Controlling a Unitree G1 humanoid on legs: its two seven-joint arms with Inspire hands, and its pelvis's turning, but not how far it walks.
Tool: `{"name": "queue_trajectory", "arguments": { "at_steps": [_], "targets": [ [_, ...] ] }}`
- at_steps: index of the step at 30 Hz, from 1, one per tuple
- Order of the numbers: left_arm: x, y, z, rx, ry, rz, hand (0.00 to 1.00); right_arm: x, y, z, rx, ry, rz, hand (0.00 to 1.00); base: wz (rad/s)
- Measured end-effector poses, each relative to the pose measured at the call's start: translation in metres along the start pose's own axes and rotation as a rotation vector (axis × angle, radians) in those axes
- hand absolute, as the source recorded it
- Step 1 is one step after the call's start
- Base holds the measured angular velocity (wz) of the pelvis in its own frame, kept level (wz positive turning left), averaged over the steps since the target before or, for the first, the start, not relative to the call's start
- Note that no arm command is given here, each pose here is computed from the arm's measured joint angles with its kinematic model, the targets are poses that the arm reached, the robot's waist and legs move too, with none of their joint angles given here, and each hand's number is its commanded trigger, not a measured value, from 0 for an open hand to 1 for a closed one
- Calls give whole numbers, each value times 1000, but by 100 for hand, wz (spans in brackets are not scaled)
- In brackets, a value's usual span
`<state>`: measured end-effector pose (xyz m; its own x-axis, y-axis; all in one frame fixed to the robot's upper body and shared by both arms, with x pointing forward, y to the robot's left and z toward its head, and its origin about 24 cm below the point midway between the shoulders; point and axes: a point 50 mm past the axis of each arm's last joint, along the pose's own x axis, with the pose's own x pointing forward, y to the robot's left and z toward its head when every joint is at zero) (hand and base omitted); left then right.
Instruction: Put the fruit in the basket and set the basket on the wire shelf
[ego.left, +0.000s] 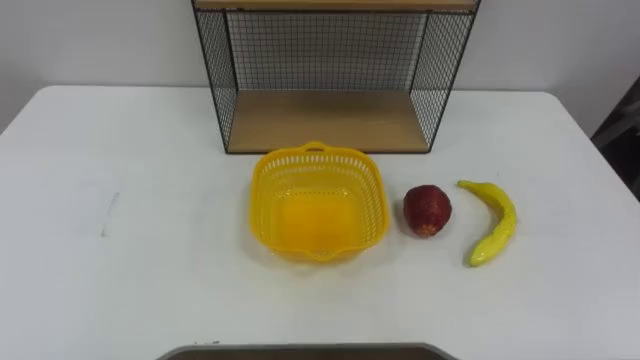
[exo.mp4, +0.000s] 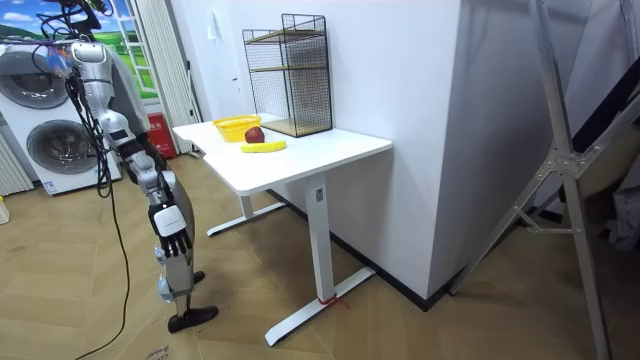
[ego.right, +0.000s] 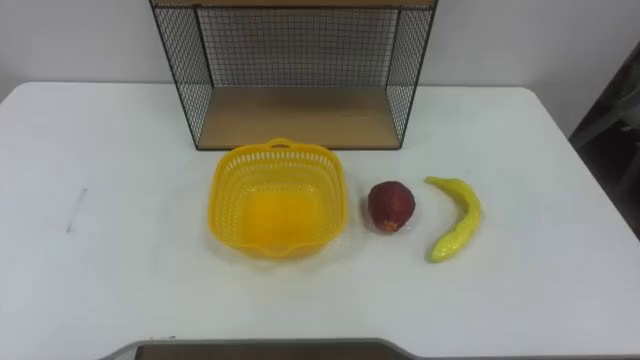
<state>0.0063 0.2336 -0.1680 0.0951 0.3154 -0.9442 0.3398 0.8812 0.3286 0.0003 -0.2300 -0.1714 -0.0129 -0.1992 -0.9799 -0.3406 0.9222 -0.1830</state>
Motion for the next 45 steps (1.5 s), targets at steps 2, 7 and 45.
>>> {"name": "queue_trajectory", "arguments": {
  "at_steps": [2, 7, 45],
  "targets": [
    [0, 0, 0, 0, 0, 0, 0, 0, 0, 1, 0, -2, 7, 0, 0],
    [0, 1, 1, -1, -6, 6, 0, 0, 0, 2, 1, -5, 8, 0, 0],
    [-4, 27, -22, -205, -28, 190, 0, -118, -185, 49, 1841, -600, -934, 0, -1]
  ]
}}
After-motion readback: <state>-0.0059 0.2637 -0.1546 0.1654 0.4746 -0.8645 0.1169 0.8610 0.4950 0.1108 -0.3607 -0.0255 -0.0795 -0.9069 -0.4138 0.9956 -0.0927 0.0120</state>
